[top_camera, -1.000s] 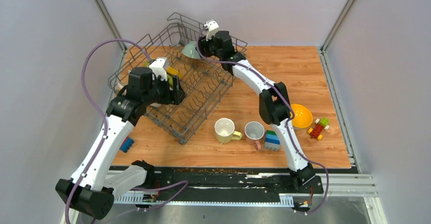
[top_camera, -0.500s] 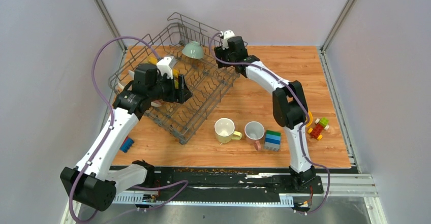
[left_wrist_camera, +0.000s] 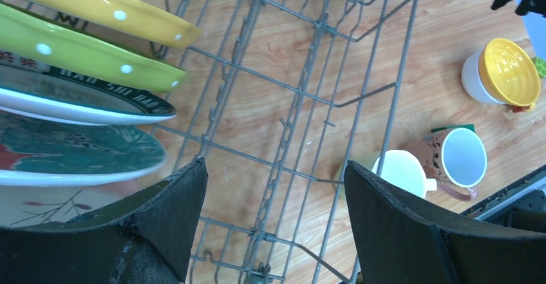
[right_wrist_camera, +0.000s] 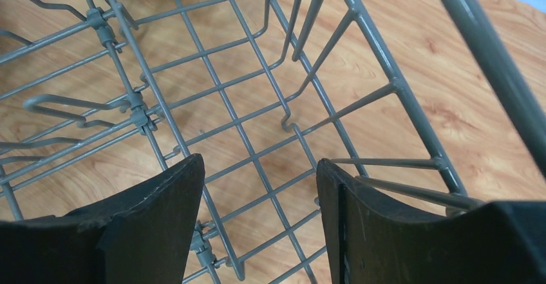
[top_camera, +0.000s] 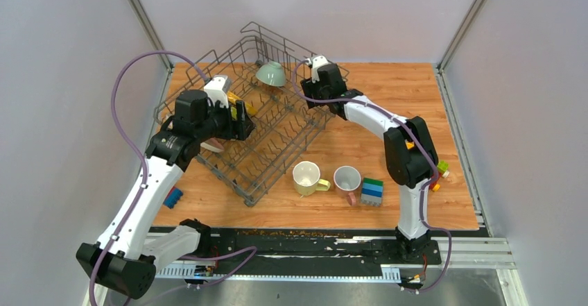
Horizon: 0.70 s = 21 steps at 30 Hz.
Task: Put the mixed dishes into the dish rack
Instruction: Turn the bowl upside down on the dish rack.
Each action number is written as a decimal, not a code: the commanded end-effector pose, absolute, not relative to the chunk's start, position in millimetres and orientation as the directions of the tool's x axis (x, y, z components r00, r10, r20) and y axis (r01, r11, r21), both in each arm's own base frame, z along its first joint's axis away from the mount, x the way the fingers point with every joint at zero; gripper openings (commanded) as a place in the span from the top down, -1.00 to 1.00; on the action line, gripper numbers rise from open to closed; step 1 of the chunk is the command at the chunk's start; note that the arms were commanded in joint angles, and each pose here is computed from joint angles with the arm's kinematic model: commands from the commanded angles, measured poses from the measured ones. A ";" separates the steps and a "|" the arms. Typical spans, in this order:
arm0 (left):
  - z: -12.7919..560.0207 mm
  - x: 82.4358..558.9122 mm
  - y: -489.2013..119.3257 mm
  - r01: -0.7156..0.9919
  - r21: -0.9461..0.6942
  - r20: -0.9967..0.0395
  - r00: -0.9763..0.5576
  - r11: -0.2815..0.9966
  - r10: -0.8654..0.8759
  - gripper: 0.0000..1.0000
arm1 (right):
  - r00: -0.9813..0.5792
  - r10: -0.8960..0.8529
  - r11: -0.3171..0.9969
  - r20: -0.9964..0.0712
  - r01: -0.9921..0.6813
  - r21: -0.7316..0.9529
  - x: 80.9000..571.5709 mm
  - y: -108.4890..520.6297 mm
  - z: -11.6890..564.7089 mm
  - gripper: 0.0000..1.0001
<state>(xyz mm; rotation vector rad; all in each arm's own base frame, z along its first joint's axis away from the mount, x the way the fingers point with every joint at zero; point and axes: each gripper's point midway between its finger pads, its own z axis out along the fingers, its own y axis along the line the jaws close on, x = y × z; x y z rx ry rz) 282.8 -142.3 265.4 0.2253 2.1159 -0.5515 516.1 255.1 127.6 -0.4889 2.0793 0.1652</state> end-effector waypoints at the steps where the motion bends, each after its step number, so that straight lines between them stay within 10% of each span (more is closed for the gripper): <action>1: 290.3 286.4 -134.3 0.358 -0.256 -0.866 -0.497 0.898 -0.049 -0.70 | -0.531 -0.273 0.950 -0.802 -0.283 -0.135 507.1 198.5 129.3 -0.31; 21: 299.4 285.8 -118.4 0.297 -0.217 -0.886 -0.460 0.930 -0.060 -0.72 | -0.325 -0.151 0.875 -0.934 -0.483 0.027 578.7 351.9 187.9 -0.10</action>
